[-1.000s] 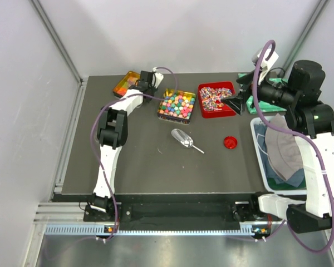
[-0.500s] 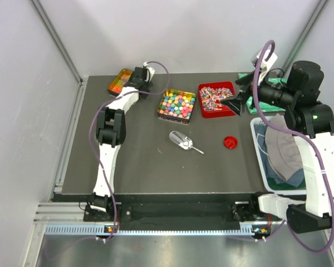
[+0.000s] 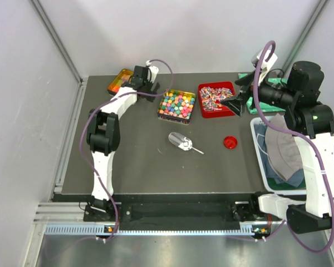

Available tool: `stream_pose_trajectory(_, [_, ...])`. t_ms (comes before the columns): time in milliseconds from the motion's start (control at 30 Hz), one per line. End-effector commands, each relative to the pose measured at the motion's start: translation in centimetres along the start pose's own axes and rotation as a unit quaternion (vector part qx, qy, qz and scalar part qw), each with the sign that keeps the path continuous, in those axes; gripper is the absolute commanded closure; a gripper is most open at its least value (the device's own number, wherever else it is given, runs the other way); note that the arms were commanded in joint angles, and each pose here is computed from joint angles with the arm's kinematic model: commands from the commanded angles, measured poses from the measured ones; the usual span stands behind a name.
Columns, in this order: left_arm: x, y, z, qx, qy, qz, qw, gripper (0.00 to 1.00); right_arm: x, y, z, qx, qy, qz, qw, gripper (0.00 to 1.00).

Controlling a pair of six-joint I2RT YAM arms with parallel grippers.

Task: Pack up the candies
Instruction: Move the storage box to the center of the board.

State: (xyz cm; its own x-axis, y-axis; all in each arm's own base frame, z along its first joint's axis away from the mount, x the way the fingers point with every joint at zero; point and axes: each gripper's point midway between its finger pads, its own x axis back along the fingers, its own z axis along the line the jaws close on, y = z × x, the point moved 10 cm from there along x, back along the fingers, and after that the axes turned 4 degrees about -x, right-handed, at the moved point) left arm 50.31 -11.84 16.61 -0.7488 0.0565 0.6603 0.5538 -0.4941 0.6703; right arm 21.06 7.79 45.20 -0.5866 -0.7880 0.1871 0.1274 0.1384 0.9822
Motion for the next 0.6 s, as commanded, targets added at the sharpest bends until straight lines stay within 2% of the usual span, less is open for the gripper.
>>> stream_pose_trajectory(0, [5.7, 4.5, -1.0, 0.026, -0.046, -0.095, 0.994, 0.01, 0.6, 0.9, 0.2, 0.02, 0.002, -0.026, 0.999, 0.01])
stream_pose_trajectory(100, [6.0, 4.8, -2.6, 0.032, -0.072, -0.1, 0.992, 0.01, 0.6, 0.8, 0.3, 0.02, 0.002, -0.026, 0.999, 0.01])
stream_pose_trajectory(233, [4.5, 4.2, -4.6, 0.032, -0.088, -0.077, 0.993, 0.01, 0.8, 0.9, 0.4, 0.023, 0.001, -0.028, 0.999, 0.01])
stream_pose_trajectory(333, [3.0, 3.4, -5.6, 0.037, -0.093, -0.061, 0.993, 0.07, 0.9, 0.8, 0.4, 0.022, 0.001, -0.027, 0.999, 0.01])
stream_pose_trajectory(367, [2.6, 3.2, -5.8, 0.037, -0.095, -0.055, 0.993, 0.14, 0.9, 0.8, 0.4, 0.023, 0.001, -0.028, 0.999, 0.01])
stream_pose_trajectory(567, [0.6, 2.0, -6.9, 0.041, -0.102, -0.032, 0.993, 0.2, 1.1, 0.8, 0.5, 0.022, 0.002, -0.03, 0.999, 0.01])
